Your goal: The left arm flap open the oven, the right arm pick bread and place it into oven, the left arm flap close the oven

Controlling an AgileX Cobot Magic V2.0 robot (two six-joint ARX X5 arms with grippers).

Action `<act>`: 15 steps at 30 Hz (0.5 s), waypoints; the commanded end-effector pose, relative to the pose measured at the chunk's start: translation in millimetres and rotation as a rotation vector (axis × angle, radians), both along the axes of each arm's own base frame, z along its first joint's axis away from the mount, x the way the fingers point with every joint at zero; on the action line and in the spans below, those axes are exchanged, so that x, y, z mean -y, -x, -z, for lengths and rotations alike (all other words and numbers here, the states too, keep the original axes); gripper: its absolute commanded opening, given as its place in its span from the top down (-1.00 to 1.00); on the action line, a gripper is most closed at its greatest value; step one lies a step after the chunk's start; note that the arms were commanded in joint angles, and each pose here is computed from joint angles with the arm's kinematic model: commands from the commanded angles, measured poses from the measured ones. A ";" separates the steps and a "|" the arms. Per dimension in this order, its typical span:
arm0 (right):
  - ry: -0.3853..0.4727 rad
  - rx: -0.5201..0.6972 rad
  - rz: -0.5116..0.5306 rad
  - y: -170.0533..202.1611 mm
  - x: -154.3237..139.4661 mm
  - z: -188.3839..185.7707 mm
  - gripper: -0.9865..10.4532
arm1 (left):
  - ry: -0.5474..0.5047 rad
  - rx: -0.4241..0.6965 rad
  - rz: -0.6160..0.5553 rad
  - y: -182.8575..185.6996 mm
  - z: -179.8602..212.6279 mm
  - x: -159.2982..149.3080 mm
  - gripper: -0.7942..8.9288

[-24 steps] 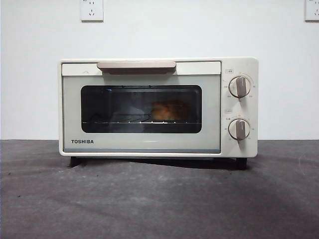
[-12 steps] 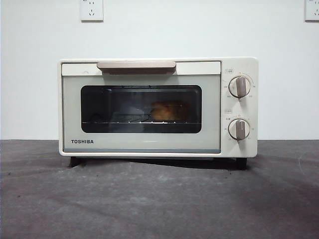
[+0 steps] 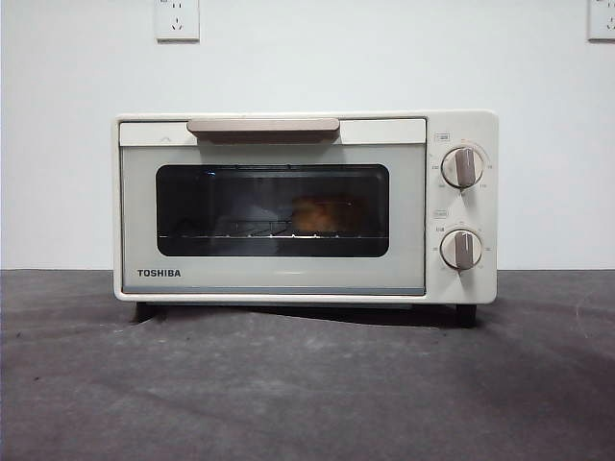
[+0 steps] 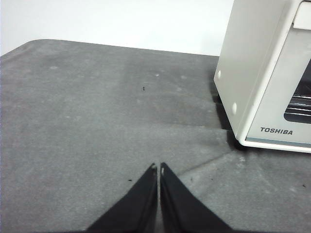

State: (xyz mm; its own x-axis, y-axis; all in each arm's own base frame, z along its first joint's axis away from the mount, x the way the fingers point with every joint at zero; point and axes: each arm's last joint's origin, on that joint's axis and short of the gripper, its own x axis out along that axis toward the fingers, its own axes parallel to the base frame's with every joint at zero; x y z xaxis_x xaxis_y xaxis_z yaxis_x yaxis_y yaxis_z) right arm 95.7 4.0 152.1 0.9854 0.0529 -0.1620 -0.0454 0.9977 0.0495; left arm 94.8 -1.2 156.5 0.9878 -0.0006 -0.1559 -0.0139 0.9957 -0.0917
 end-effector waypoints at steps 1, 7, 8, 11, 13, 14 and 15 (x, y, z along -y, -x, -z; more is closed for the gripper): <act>0.015 -0.008 0.005 -0.2 0.4 2.6 0.80 | -0.009 -0.023 -0.002 -0.8 7.3 -0.1 0.80; 0.014 0.015 0.006 -0.5 0.4 0.4 0.80 | -0.009 -0.023 -0.002 -0.8 7.3 -0.1 0.80; 0.014 0.015 0.006 -0.5 0.4 0.4 0.80 | -0.009 -0.023 -0.002 -0.8 7.3 -0.1 0.80; 0.014 0.015 0.006 -0.5 0.4 0.4 0.80 | -0.009 -0.023 -0.002 -0.8 7.3 -0.1 0.80; 0.014 0.015 0.006 -0.5 0.4 0.4 0.80 | -0.009 -0.023 -0.002 -0.8 7.3 -0.1 0.80; 0.014 0.015 0.006 -0.5 0.4 0.4 0.80 | -0.009 -0.023 -0.001 -0.8 7.3 -0.1 0.80; 0.014 0.015 0.006 -0.5 0.4 0.4 0.80 | -0.009 -0.023 -0.002 -0.8 7.3 -0.1 0.80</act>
